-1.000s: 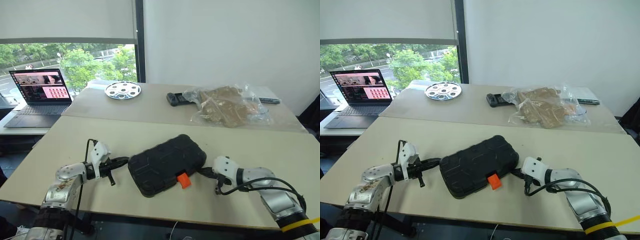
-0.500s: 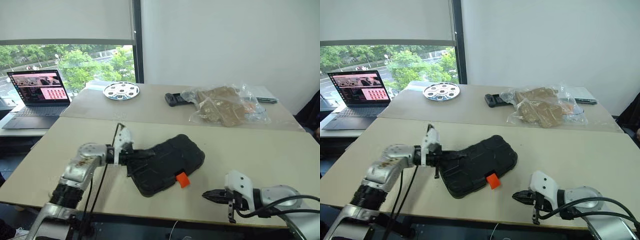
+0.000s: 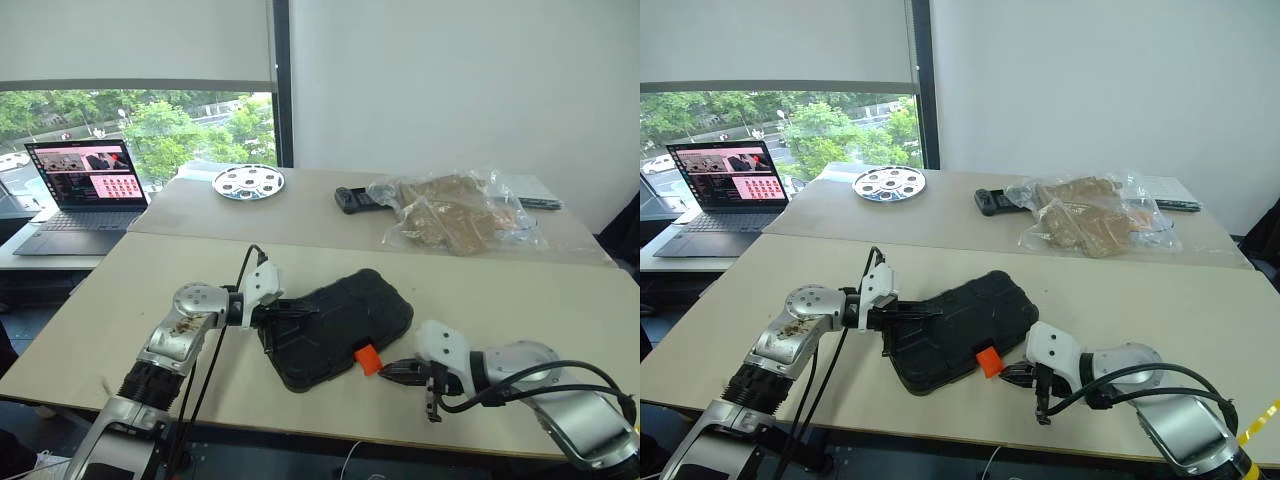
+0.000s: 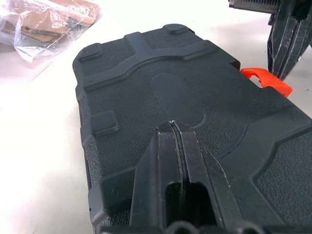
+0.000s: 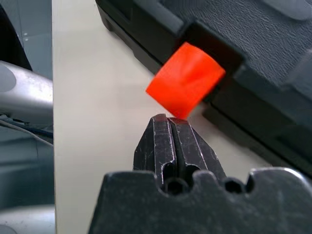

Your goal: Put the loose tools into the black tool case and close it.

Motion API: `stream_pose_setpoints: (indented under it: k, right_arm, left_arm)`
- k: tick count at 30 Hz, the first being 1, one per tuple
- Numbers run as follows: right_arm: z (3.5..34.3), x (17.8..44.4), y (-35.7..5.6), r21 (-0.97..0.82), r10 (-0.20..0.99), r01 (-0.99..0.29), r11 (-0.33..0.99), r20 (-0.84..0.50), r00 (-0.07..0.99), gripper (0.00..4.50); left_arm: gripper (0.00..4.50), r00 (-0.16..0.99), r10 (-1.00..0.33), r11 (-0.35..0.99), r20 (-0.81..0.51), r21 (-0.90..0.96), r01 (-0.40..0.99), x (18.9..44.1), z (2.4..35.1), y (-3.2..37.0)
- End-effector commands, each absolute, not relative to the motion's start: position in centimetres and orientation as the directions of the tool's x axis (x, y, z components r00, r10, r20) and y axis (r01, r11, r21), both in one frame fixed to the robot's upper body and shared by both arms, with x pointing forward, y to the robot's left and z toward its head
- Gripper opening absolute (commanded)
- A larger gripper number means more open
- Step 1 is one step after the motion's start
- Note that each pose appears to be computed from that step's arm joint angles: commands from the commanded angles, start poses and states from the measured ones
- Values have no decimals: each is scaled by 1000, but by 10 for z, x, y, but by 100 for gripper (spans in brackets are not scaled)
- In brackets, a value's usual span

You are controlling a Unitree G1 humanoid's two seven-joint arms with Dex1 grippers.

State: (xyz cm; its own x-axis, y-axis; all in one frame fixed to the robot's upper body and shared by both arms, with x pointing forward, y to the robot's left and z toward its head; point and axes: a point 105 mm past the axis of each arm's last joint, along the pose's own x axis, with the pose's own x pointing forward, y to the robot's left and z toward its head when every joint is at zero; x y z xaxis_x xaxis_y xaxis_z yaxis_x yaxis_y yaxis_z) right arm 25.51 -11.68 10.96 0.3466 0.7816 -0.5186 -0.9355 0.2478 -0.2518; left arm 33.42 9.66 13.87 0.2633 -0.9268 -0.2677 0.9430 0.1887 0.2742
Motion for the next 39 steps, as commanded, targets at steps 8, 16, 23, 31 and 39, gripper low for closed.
stream_pose_setpoints:
  k: [8,16,23,31,39]
  right_arm:
    - [122,274,-99,-319,810,-919,230,-461,362,0]
    - [121,281,-94,-315,820,-911,267,-422,386,0]
    - [115,291,-92,-333,818,-894,300,-392,420,0]
    - [120,304,-82,-365,830,-864,347,-308,464,0]
    - [128,304,-82,-380,835,-864,331,-309,456,0]
  left_arm:
    - [2,302,-890,236,-342,223,946,333,113,112]
    - [2,286,-881,224,-376,201,954,328,101,110]
    - [2,267,-866,228,-422,141,963,326,90,110]
    - [2,264,-840,266,-474,65,962,327,72,112]
    - [2,282,-840,291,-464,53,955,324,63,112]
